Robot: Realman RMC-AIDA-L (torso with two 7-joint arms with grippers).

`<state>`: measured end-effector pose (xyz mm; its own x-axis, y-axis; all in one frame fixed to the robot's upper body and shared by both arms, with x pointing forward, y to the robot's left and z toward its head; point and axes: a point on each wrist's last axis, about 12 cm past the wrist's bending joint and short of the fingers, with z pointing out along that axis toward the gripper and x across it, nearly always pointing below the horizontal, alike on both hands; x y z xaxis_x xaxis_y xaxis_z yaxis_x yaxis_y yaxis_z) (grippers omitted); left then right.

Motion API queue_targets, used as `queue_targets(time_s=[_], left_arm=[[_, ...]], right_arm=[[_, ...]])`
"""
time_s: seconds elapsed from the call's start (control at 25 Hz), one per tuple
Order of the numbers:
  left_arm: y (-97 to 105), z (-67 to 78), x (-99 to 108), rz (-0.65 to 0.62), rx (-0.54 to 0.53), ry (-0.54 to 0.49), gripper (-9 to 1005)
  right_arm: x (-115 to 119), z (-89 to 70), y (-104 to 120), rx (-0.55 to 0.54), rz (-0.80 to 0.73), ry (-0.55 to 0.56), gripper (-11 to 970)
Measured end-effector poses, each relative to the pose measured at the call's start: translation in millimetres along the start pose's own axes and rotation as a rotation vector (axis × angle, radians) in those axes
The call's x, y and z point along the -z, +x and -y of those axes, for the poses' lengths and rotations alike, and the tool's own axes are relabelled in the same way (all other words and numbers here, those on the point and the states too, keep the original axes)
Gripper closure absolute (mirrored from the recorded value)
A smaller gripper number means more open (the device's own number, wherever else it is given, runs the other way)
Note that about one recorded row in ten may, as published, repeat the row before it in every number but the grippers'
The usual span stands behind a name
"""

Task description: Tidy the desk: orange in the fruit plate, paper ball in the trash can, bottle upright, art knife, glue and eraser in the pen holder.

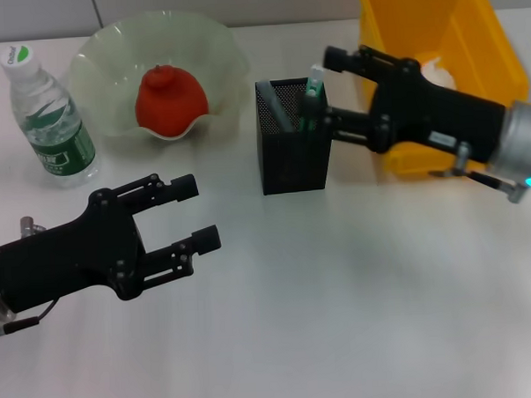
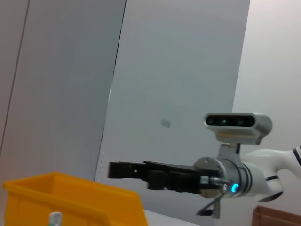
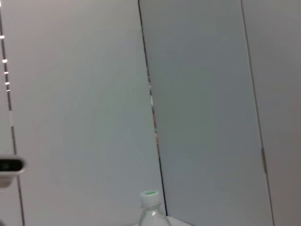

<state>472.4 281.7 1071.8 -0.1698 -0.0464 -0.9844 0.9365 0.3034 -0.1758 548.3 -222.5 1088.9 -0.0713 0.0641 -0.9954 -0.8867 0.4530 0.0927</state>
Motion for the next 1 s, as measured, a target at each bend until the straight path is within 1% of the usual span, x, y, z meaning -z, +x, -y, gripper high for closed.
queue_targets(time_s=[0.08, 0.12, 0.16, 0.28, 0.32, 0.36, 0.44, 0.52, 0.68, 0.72, 0.76, 0.92, 1.0], left_arm=[[0, 0.2, 0, 0.001, 0.002, 0.001, 295], [0, 0.3, 0, 0.0, 0.005, 0.001, 295], [0, 0.7, 0, 0.0, 0.009, 0.003, 295], [1, 1.6, 1, 0.001, 0.014, 0.002, 295], [2, 2.3, 0, 0.002, 0.017, 0.004, 295], [2, 2.3, 0, 0.002, 0.017, 0.004, 295], [2, 2.8, -1, 0.001, 0.02, 0.007, 295], [3, 3.6, -1, 0.001, 0.024, 0.007, 295], [5, 5.4, 0, -0.016, 0.042, 0.021, 282], [7, 6.8, 0, -0.039, 0.046, 0.037, 278], [7, 6.8, 0, -0.039, 0.046, 0.037, 274], [16, 12.5, -5, -0.104, 0.052, 0.082, 251], [17, 13.2, -5, -0.105, 0.054, 0.082, 230]], right_arm=[[10, -5.7, 2, 0.008, 0.005, -0.01, 199], [19, -12.3, 5, 0.011, 0.009, -0.024, 185], [19, -12.3, 5, 0.011, 0.009, -0.024, 171], [28, -22.3, 14, 0.002, -0.018, -0.064, 157], [31, -26.9, 20, -0.01, -0.047, -0.079, 157], [31, -26.9, 20, -0.01, -0.047, -0.079, 157], [33, -32.5, 28, -0.027, -0.07, -0.092, 157], [32, -42.2, 38, -0.053, -0.097, -0.127, 157], [31, -48.3, 44, -0.069, -0.115, -0.152, 157], [31, -51.3, 47, -0.061, -0.119, -0.164, 157], [31, -51.3, 47, -0.061, -0.119, -0.164, 157], [33, -56.7, 50, -0.046, -0.115, -0.188, 157], [33, -57.4, 50, -0.049, -0.116, -0.191, 157]])
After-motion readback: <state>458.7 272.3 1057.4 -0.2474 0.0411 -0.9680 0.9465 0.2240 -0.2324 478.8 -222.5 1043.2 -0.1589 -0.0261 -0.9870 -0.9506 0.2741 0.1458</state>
